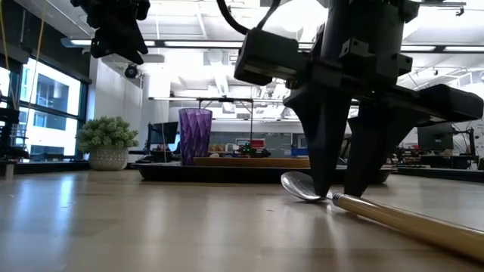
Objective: Pick and place plate/cup/fork/spoon on tray
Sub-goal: Put the orange spoon to the right side of the orange fork on the black serving tray
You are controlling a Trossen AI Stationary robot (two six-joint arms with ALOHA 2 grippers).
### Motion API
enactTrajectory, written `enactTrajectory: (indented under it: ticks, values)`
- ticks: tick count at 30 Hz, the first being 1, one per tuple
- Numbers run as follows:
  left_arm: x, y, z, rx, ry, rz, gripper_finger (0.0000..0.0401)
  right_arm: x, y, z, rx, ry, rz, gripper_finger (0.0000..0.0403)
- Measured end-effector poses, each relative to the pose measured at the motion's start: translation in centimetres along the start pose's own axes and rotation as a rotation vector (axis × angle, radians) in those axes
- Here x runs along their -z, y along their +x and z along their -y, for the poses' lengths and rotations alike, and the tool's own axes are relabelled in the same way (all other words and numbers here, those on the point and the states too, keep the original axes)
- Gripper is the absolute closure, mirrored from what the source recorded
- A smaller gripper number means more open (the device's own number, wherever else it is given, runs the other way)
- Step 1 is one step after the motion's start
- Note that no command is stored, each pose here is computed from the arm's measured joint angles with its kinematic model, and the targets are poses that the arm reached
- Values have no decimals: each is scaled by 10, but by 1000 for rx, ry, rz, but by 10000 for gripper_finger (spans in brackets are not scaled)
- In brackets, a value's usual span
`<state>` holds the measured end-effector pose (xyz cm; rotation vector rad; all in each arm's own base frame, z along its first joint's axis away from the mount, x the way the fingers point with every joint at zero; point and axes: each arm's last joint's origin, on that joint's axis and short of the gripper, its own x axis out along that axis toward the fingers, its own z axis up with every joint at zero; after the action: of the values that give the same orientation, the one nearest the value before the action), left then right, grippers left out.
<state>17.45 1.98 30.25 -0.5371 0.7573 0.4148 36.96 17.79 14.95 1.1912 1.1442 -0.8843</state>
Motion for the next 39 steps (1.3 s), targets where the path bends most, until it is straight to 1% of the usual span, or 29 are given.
enactTrajectory:
  ticks: [5, 11, 14, 18, 19, 24, 27, 34, 39]
  values:
    - [0, 0, 0, 0, 0, 1, 276, 1, 9, -1, 6, -5, -14, 302]
    - [0, 0, 0, 0, 0, 0, 276, 1, 10, 0, 17, 0, -16, 309]
    - [0, 0, 0, -1, 0, 0, 276, 1, 10, 1, 29, 0, -19, 332]
    - [0, 0, 0, 0, 0, 0, 276, 0, 10, 1, 32, -1, -1, 384]
    - [0, 0, 0, 0, 0, 0, 276, 0, 10, 1, 30, -1, 4, 391]
    - [0, 0, 0, -1, 9, 0, 276, 0, 11, 1, 31, 7, 6, 385]
    - [0, 0, 0, 0, 25, 0, 276, 0, 10, 1, 32, 3, 8, 396]
    - [0, 0, 0, -1, 27, 0, 276, -1, -1, -3, 97, -17, 67, 400]
    - [0, 0, 0, -1, 27, 0, 276, -1, -7, -7, 80, -16, 72, 401]
